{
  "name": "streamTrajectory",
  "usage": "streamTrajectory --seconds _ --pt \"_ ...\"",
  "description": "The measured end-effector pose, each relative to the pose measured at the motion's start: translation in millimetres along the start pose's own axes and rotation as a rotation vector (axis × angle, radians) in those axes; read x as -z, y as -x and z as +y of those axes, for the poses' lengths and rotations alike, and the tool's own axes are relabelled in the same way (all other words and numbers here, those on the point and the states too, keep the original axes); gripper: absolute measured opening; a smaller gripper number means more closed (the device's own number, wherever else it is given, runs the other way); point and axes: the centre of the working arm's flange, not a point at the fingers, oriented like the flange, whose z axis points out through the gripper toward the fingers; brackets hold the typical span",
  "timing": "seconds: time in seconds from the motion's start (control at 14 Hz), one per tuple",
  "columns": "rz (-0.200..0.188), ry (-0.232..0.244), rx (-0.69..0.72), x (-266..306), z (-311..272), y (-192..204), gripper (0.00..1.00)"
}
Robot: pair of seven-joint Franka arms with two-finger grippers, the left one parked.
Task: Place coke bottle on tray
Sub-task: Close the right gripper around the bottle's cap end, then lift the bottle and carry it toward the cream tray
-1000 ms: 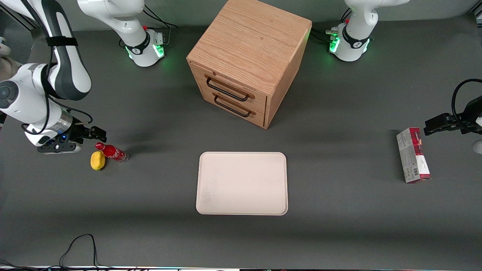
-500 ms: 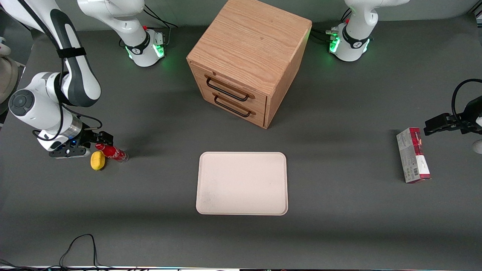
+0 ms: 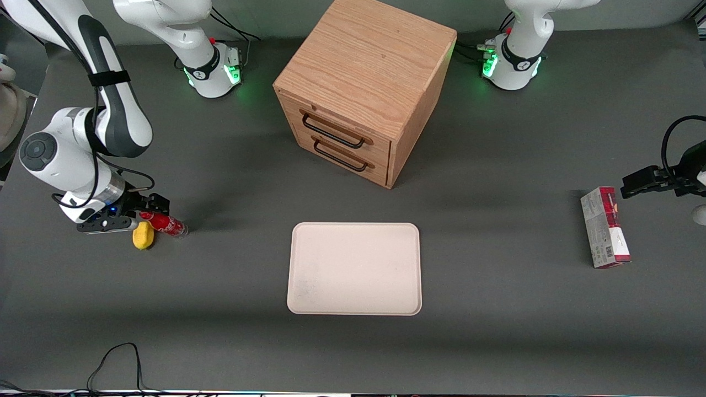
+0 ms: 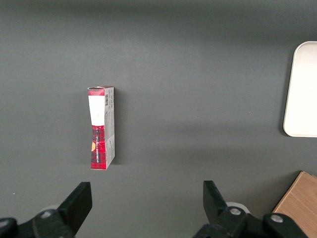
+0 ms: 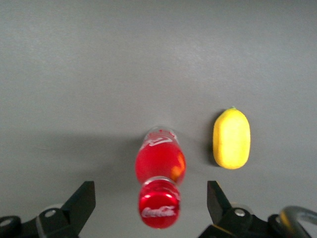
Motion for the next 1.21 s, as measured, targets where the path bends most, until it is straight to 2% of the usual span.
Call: streamTrajectory --seconds 0.5,0.71,0.86,1.0,1.14,1.21 --pt "0.002 0.001 0.022 -2.0 0.0 -0.5 1.0" --pt "0.0 0.002 0.019 -2.6 2.4 -0.1 0.97" --pt "0.0 0.002 0.02 -2.9 2.5 -0.1 0.8" --pt "0.0 0.002 0.02 -2.9 2.6 -0.1 0.53" --pt "0.001 0.002 0.019 -2.2 3.6 -0.5 0.33" --pt "0.0 0.002 0.019 -2.3 3.8 -0.3 0.33"
